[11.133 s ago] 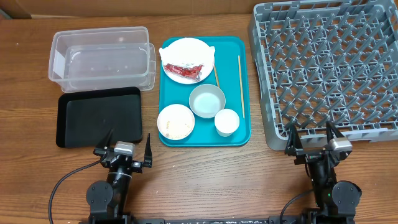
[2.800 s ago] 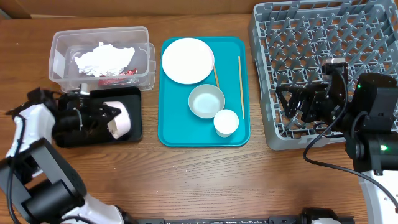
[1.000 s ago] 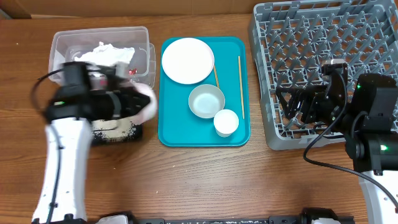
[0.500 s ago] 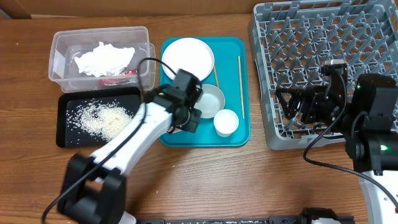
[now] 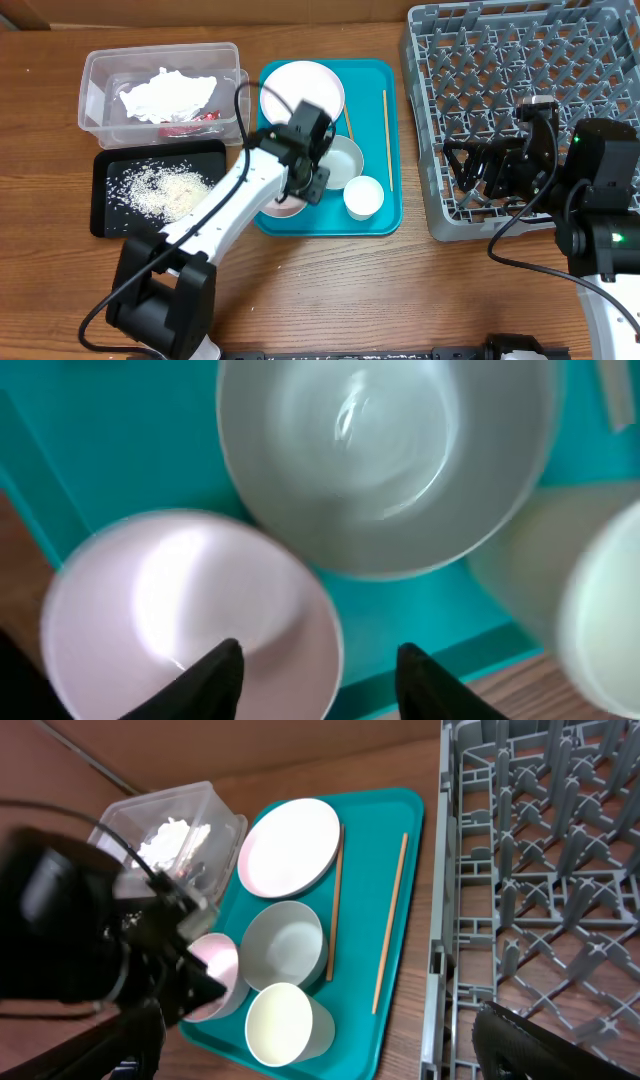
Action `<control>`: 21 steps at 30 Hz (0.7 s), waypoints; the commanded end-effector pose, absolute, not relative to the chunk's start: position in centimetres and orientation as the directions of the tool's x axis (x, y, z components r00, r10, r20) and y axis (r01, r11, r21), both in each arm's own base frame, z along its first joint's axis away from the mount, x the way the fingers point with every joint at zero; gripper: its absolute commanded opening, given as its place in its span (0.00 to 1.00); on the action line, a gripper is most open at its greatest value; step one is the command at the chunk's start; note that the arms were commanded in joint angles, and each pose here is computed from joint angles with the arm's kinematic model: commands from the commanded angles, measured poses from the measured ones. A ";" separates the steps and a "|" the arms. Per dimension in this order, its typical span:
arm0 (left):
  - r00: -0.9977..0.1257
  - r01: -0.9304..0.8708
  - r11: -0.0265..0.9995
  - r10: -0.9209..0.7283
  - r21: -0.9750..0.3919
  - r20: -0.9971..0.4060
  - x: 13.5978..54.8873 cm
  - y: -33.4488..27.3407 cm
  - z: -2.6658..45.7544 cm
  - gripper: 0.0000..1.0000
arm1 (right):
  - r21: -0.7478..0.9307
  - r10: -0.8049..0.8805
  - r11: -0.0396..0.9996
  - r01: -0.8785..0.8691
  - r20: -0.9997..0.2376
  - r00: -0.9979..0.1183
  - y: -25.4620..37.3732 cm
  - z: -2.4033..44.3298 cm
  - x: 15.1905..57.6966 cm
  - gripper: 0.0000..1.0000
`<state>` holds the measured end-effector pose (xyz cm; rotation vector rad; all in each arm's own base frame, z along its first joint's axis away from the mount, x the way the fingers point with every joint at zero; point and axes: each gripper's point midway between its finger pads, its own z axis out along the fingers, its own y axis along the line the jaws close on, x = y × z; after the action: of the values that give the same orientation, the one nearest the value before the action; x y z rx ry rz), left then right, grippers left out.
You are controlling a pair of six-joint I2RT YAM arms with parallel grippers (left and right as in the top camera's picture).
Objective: Sort waste into correct bins and load items into the dishwasher
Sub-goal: 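Return the pink bowl to the teal tray with the left gripper, then grasp the white cup with the left gripper and lift it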
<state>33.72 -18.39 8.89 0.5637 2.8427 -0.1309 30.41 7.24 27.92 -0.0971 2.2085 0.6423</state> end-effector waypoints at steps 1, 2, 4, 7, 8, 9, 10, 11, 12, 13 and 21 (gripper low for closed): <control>-0.813 0.513 0.851 0.440 -0.113 -0.380 35.2 -21.5 13.6 0.65 | 0.407 0.143 0.869 -0.282 -0.751 -0.644 7.2 28.9 30.6 1.00; -0.786 0.556 0.820 0.466 -0.136 -0.405 35.3 -22.4 14.1 0.69 | 0.407 0.143 0.869 -0.282 -0.751 -0.644 7.2 28.9 30.6 1.00; -0.738 0.623 0.764 0.506 -0.164 -0.446 35.3 -23.7 14.6 0.75 | 0.407 0.143 0.869 -0.282 -0.751 -0.644 7.2 28.9 30.6 1.00; -0.686 0.694 0.701 0.572 -0.166 -0.449 34.7 -25.1 13.9 0.75 | 0.407 0.143 0.869 -0.282 -0.751 -0.644 7.2 28.9 30.6 1.00; -0.657 0.728 0.669 0.617 -0.152 -0.432 34.2 -25.8 12.9 0.75 | 0.407 0.143 0.869 -0.282 -0.751 -0.644 7.2 28.9 30.6 1.00; -0.646 0.741 0.655 0.636 -0.148 -0.422 33.9 -26.2 12.4 0.75 | 0.407 0.143 0.869 -0.282 -0.751 -0.644 7.2 28.9 30.6 1.00; -0.638 0.750 0.647 0.651 -0.140 -0.411 33.7 -26.5 11.8 0.75 | 0.407 0.143 0.869 -0.282 -0.751 -0.644 7.2 28.9 30.6 1.00; -0.634 0.754 0.644 0.665 -0.126 -0.395 33.5 -26.8 11.2 0.74 | 0.407 0.143 0.869 -0.282 -0.751 -0.644 7.2 28.9 30.6 1.00; -0.629 0.758 0.643 0.678 -0.109 -0.380 33.3 -27.0 10.7 0.74 | 0.407 0.143 0.869 -0.282 -0.751 -0.644 7.2 28.9 30.6 1.00; -0.624 0.763 0.640 0.690 -0.094 -0.366 33.2 -27.2 10.1 0.73 | 0.408 0.143 0.869 -0.282 -0.751 -0.645 7.2 28.9 30.6 1.00; -0.638 0.748 0.663 0.706 -0.030 -0.309 33.3 -26.8 8.2 0.54 | 0.408 0.143 0.869 -0.282 -0.751 -0.645 7.2 28.9 30.6 1.00</control>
<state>32.43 -27.42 8.41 1.1871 2.6065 -0.2899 30.40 7.24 27.90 -0.0969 2.2092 0.6425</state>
